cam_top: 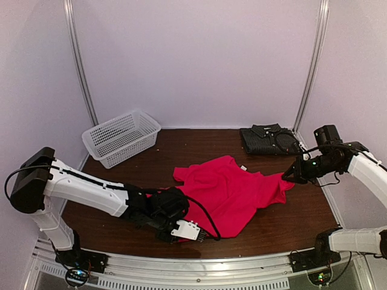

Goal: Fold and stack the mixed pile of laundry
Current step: Flatten out the crumpled T-shirt at the center of the board.

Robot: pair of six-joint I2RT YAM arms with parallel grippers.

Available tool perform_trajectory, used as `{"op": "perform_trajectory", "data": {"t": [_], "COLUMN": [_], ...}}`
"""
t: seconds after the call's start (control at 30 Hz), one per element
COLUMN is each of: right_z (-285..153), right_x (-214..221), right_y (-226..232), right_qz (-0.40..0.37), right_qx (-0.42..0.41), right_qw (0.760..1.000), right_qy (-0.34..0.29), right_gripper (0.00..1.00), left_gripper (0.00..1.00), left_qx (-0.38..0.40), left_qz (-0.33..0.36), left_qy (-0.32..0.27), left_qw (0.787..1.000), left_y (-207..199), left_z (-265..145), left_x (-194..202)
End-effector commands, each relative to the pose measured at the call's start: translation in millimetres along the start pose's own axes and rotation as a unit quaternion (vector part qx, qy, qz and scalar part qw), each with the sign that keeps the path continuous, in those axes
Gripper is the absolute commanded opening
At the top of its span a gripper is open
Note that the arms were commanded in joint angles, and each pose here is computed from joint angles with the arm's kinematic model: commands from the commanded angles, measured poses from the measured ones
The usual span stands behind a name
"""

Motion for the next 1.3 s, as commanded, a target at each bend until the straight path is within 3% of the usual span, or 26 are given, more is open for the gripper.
{"op": "perform_trajectory", "data": {"t": [0.0,0.1,0.2,0.3,0.4,0.5,0.57,0.67,0.87,1.0,1.17,1.27], "right_z": [-4,-11,-29,-60,-101,-140,-164,-197,-265,-295,-341,-361], "right_x": [-5,-11,-32,-63,-99,-131,-149,-169,-165,-138,-85,-54], "right_y": [3,10,29,57,90,123,149,184,234,248,257,260], "right_qz": [-0.004,-0.011,-0.024,-0.041,-0.062,-0.087,-0.107,-0.130,-0.179,-0.216,-0.252,-0.275], "right_qx": [-0.006,-0.011,-0.025,-0.048,-0.074,-0.098,-0.112,-0.142,-0.197,-0.217,-0.246,-0.260], "right_qw": [1.000,0.999,0.997,0.991,0.977,0.958,0.946,0.926,0.883,0.864,0.830,0.814], "right_qy": [-0.016,-0.029,-0.068,-0.122,-0.193,-0.255,-0.286,-0.325,-0.387,-0.400,-0.433,-0.441], "right_gripper": [0.00,0.00,0.00,0.00,0.00,0.00,0.00,0.00,0.00,0.00,0.00,0.00], "left_gripper": [0.06,0.00,0.00,0.00,0.00,0.00,0.00,0.00,0.00,0.00,0.00,0.00], "left_qx": [-0.042,-0.100,-0.173,-0.265,-0.338,-0.395,-0.430,-0.462,-0.468,-0.462,-0.452,-0.449], "left_qz": [0.001,-0.044,-0.154,-0.295,-0.412,-0.478,-0.484,-0.470,-0.415,-0.383,-0.343,-0.333], "left_qy": [0.005,0.013,0.016,0.024,0.008,-0.027,-0.057,-0.080,-0.136,-0.219,-0.264,-0.291], "left_qw": [0.999,0.994,0.973,0.918,0.846,0.784,0.760,0.748,0.768,0.770,0.780,0.776], "left_y": [17,42,87,142,185,217,236,254,257,238,208,193], "left_z": [-7,-28,-63,-118,-183,-242,-282,-325,-378,-411,-432,-448], "left_x": [-3,-2,13,49,85,106,102,92,65,38,-11,-33]}}
Point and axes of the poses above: each gripper's point midway between its finger pads, its own z axis out along the fingers, its own y axis along the line the jaws close on, x = y × z, the point moved 3 cm from there along -z, back along the fingers, and after that the axes turned 15 degrees about z, right-handed, at the moved point
